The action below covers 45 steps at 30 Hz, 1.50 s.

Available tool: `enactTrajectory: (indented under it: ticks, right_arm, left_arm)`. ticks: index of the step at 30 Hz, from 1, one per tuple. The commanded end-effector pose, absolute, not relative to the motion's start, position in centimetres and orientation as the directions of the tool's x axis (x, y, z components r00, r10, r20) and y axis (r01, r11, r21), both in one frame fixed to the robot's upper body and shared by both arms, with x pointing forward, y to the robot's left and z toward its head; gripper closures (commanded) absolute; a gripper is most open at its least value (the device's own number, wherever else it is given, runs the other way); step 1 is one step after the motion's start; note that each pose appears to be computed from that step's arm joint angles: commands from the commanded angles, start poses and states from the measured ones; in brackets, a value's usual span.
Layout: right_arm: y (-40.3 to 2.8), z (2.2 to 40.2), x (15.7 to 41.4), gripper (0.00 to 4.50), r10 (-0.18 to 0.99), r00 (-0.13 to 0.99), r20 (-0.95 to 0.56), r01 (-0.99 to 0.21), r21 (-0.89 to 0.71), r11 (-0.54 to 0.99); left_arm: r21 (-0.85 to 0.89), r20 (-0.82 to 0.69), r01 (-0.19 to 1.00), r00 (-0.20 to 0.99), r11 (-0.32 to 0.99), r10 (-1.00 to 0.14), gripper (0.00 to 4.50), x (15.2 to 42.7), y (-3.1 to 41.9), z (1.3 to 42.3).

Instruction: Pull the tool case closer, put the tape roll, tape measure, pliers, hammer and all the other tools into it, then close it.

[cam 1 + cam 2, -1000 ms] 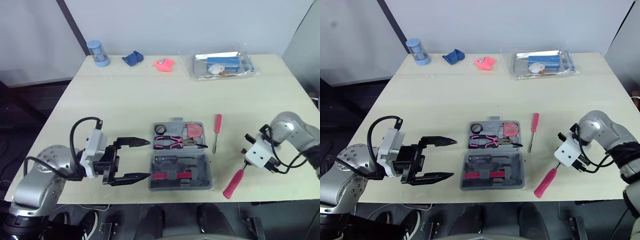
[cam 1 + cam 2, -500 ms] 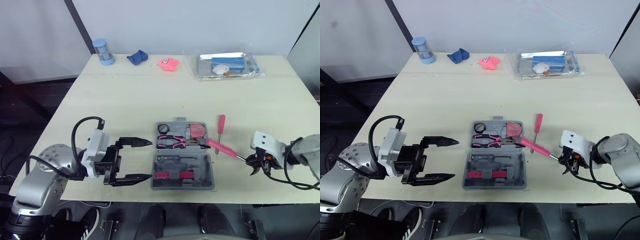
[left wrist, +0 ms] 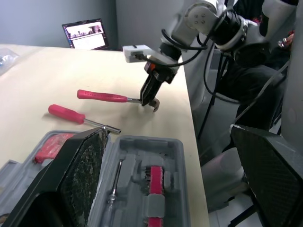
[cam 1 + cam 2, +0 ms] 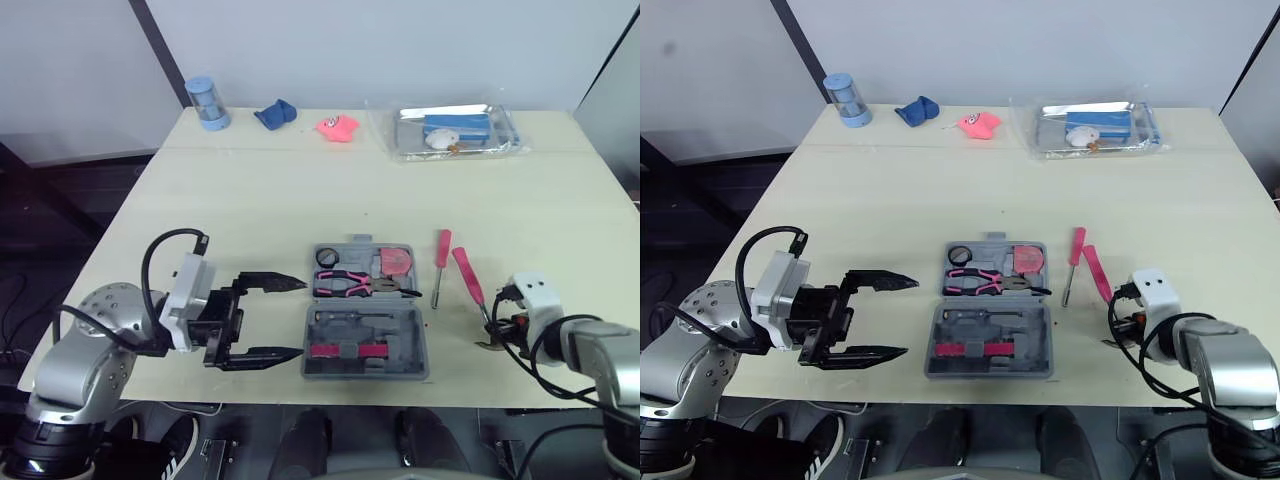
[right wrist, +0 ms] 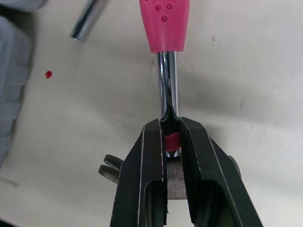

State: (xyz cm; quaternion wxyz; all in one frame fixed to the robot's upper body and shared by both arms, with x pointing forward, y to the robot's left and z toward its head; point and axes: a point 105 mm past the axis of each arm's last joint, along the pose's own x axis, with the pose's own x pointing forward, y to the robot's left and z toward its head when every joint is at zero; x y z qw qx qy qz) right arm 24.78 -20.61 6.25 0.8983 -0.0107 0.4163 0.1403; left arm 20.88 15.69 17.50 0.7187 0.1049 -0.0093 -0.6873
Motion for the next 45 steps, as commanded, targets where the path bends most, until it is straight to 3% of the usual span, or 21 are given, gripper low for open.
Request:
enactTrajectory:
  ticks: [1, 11, 14, 15, 16, 18, 22, 27, 45]
  right_arm:
    - [-19.7, 6.8, 24.8, 4.45, 0.232, 0.671, -0.705, -0.223, 0.106, 0.969]
    - [-19.8, 6.2, 24.7, 4.45, 0.167, 0.682, -0.712, -0.160, 0.077, 0.984]
    - [-20.1, 6.1, 24.8, 3.12, 0.145, 0.680, -0.719, -0.150, 0.058, 0.987]
    - [-20.2, 6.2, 24.9, 2.97, 0.143, 0.683, -0.716, -0.146, 0.058, 0.988]
    - [-20.2, 6.3, 25.0, 2.33, 0.143, 0.686, -0.713, -0.143, 0.060, 0.988]
    - [-20.1, 6.8, 25.3, 1.60, 0.152, 0.703, -0.695, -0.140, 0.073, 0.987]
    - [-19.7, 8.1, 25.7, 1.60, 0.193, 0.719, -0.668, -0.205, 0.062, 0.977]
    - [-18.8, 9.1, 25.4, 1.60, 0.320, 0.754, -0.573, -0.402, -0.018, 0.915]
    - [-19.9, 3.8, 25.0, 1.60, 0.249, 0.820, -0.516, -0.297, -0.012, 0.955]
  left_arm:
    - [0.175, -0.152, 0.984, 0.003, -0.024, -0.988, 0.00, 20.3, 15.6, 18.0]
    - [0.182, -0.162, 0.983, 0.000, -0.030, -0.987, 0.00, 20.5, 15.8, 18.1]
    - [0.183, -0.159, 0.983, 0.004, -0.026, -0.987, 0.00, 20.6, 15.8, 18.2]
    - [0.183, -0.159, 0.983, 0.005, -0.025, -0.987, 0.00, 20.6, 15.8, 18.1]
    - [0.183, -0.159, 0.983, 0.005, -0.024, -0.987, 0.00, 20.6, 15.8, 18.1]
    - [0.182, -0.157, 0.983, 0.009, -0.020, -0.988, 0.00, 20.6, 15.8, 18.1]
    - [0.182, -0.153, 0.983, 0.015, -0.013, -0.988, 0.00, 20.6, 15.8, 18.1]
    - [0.185, -0.147, 0.983, 0.024, -0.004, -0.989, 0.00, 20.7, 15.8, 18.1]
    - [0.185, -0.133, 0.983, 0.017, -0.008, -0.991, 0.00, 20.5, 15.7, 18.5]
